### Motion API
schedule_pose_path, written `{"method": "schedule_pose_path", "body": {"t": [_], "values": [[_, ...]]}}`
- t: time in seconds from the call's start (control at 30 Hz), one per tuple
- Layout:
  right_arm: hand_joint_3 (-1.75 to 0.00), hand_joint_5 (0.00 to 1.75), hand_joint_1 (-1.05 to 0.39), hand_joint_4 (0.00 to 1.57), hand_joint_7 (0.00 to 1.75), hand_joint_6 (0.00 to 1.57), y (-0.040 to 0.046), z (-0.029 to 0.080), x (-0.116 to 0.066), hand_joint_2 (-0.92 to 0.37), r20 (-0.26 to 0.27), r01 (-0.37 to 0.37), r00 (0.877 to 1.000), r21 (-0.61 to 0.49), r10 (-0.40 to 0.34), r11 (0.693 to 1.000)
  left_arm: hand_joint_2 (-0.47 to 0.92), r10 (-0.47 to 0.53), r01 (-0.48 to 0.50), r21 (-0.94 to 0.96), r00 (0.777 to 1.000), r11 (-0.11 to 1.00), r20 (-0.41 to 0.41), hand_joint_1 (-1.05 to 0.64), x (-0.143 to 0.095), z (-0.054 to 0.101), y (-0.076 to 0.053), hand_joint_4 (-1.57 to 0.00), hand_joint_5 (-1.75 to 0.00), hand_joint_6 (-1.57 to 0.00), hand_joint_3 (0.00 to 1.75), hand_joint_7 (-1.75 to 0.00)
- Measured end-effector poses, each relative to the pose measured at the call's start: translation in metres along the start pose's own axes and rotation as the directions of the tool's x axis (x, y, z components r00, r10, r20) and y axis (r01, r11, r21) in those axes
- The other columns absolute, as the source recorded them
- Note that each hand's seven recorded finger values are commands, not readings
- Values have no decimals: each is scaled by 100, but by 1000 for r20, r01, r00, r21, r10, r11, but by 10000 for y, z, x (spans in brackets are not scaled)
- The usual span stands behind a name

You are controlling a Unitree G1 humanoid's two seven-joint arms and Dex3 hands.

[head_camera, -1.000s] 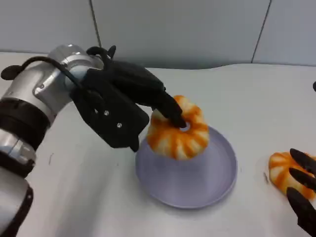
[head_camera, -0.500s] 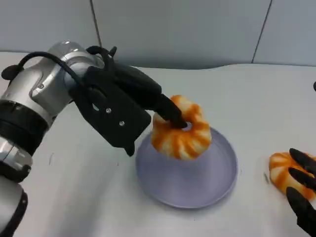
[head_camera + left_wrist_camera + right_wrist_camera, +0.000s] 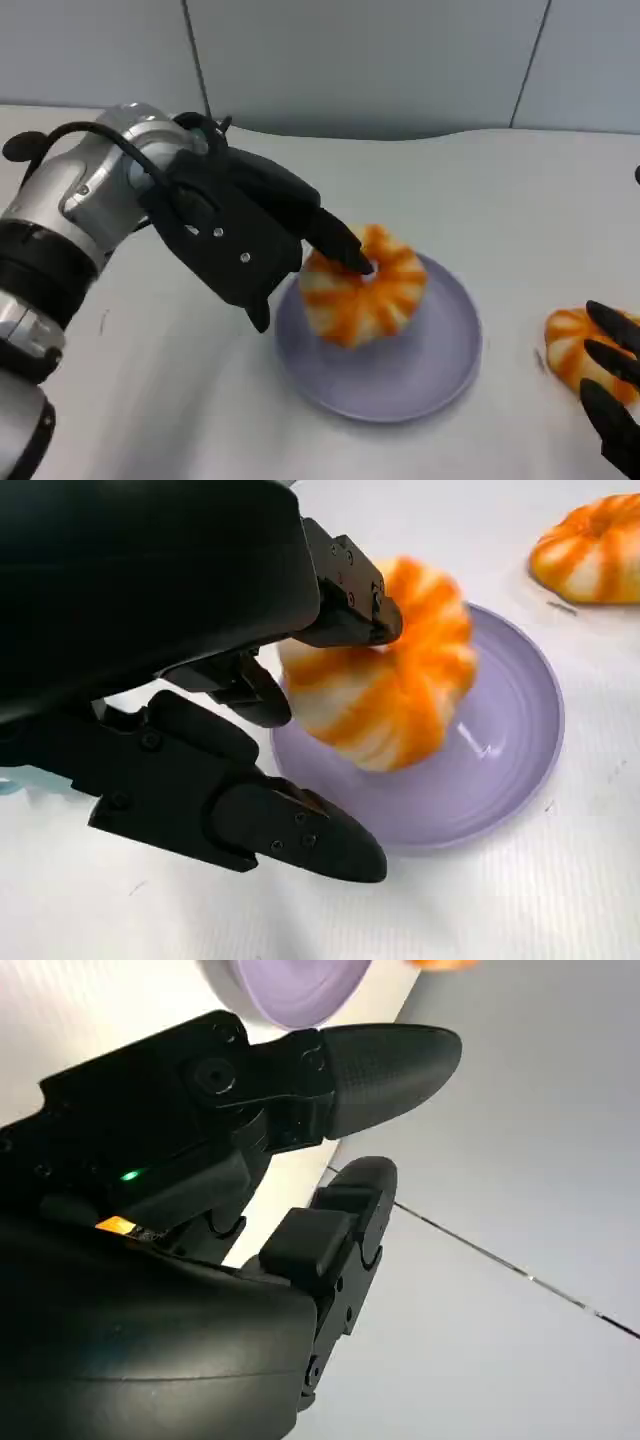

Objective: Grasp the bread from the table and place it into the plate.

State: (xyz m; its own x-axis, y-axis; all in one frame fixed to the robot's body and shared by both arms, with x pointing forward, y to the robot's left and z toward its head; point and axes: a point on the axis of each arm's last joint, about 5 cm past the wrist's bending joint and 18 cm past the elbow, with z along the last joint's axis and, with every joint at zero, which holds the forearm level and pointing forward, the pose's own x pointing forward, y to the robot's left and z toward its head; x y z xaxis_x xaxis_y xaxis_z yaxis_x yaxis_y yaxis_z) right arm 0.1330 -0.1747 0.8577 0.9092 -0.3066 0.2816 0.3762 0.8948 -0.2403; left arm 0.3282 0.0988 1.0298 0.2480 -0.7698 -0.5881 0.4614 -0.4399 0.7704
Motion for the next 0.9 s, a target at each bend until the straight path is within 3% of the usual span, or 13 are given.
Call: {"method": "schedule_pose_path", "body": {"t": [0.07, 0.13, 0.27, 0.33, 0.5, 0.63, 0.73, 0.8, 0.9], "values": [[-28, 1, -34, 101, 0, 89, 0, 5, 2, -92, 2, 1, 1000, 1, -1, 1000, 92, -3, 3, 17, 1000, 1000, 10, -77, 4, 3, -9, -22, -4, -66, 9, -11], [-28, 1, -33, 101, 0, 89, -1, 11, 1, -92, -1, 3, 1000, 0, -3, 1000, 92, -4, 3, 56, 1000, 998, 24, -77, 19, 17, -24, -17, -2, -79, 9, -9], [-28, 1, -33, 101, 0, 88, -2, 15, 1, -92, -1, 4, 1000, 0, -4, 1000, 92, -3, 1, 67, 1000, 998, 26, -76, 39, 9, -51, -51, -19, -24, 8, 0], [-28, 1, -33, 101, 0, 88, -3, 14, -3, -92, -2, 3, 1000, 0, -3, 1000, 92, 0, -1, 51, 1000, 999, 21, -77, 42, 2, -50, -58, -20, -13, 8, -1], [-28, 1, -33, 101, 0, 88, -3, 14, -2, -92, -3, 3, 1000, 2, -3, 1000, 92, -3, 2, 40, 1000, 999, 19, -76, 46, -4, -51, -37, -7, -28, 12, -9], [-28, 1, -33, 101, 0, 88, -3, 14, -3, -92, -4, 4, 1000, 4, -4, 1000, 92, 5, -6, 41, 999, 999, 42, -73, 37, -10, -59, -37, -8, -35, 12, -11], [-28, 1, -34, 101, 0, 88, 1, 15, -3, -92, -2, 1, 1000, 2, -1, 1000, 92, 77, -79, 19, 993, 997, 88, -70, -47, -31, -40, -47, -13, -45, 15, -13], [-28, 0, -34, 101, 0, 88, 4, 16, -3, -92, -2, 0, 1000, 2, 0, 1000, 92, 185, -185, -13, 974, 983, 129, -68, -173, -78, -53, -54, -17, -53, 18, -13], [-28, 0, -34, 101, 0, 88, 3, 13, -8, -92, -4, -1, 1000, -1, 1, 1000, 92, 389, -369, -149, 911, 917, 139, -63, -359, -219, -186, -62, -22, -58, 19, -13]]}}
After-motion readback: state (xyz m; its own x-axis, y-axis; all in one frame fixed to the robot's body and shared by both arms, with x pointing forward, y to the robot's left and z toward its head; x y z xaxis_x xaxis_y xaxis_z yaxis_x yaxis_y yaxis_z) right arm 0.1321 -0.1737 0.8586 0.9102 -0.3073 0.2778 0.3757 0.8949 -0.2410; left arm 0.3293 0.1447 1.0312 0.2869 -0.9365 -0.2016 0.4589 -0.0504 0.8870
